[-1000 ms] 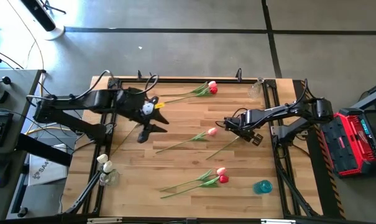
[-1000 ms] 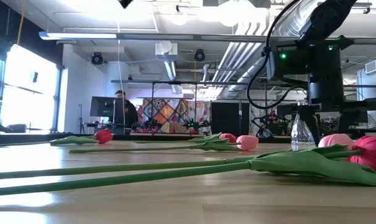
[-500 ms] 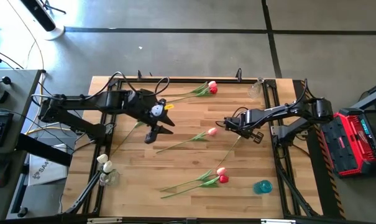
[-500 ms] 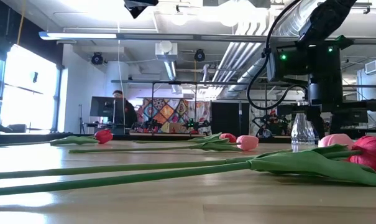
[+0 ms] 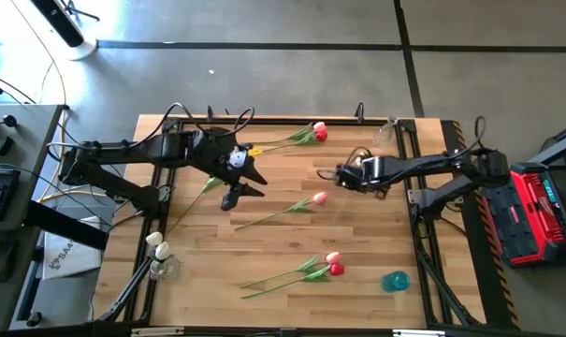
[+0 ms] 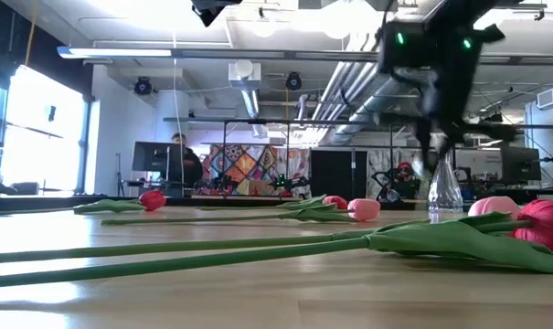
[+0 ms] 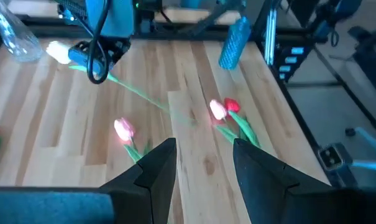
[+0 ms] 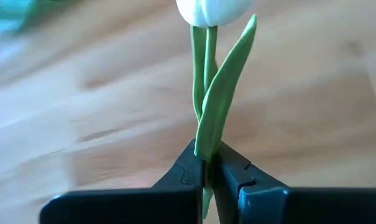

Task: Sort flowers into vase by color
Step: Put the white flower into the bottom transparent vase

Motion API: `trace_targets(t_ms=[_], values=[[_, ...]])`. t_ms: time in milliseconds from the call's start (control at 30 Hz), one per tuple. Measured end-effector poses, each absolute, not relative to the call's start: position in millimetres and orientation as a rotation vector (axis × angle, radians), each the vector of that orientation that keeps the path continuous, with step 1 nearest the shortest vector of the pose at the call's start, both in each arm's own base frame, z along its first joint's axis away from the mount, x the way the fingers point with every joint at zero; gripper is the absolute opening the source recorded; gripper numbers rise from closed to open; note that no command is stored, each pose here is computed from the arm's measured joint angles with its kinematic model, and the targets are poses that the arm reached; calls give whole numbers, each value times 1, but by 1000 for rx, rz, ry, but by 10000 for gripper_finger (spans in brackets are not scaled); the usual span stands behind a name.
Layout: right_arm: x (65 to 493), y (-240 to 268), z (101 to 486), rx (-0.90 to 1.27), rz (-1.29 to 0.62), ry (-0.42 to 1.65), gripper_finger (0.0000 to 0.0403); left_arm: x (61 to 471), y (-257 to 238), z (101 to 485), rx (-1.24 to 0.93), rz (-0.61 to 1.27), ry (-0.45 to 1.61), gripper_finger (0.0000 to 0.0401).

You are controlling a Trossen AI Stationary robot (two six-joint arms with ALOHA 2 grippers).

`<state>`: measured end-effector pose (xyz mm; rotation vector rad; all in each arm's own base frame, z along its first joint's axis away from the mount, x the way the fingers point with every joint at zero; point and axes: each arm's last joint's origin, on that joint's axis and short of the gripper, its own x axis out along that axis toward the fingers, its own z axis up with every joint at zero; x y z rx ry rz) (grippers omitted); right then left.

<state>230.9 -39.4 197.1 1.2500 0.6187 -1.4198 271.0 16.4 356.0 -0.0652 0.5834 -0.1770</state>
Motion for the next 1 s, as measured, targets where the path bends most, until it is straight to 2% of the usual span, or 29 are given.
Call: trace_targets(t_ms=[167, 400, 567, 800, 1000], values=[[252, -35, 245, 1050, -1225, 557, 4, 273, 21, 359, -72, -156, 540, 147], [280, -14, 335, 688, -901, 425, 3, 276, 22, 365, -80, -152, 479, 147], [280, 4, 388, 489, -826, 302, 1, 280, 24, 368, -101, -141, 431, 147], [283, 26, 431, 384, -665, 143, 0, 284, 26, 380, -100, -136, 303, 147], [289, 45, 448, 278, -493, 37, 0, 291, 20, 386, -90, -215, 215, 147]])
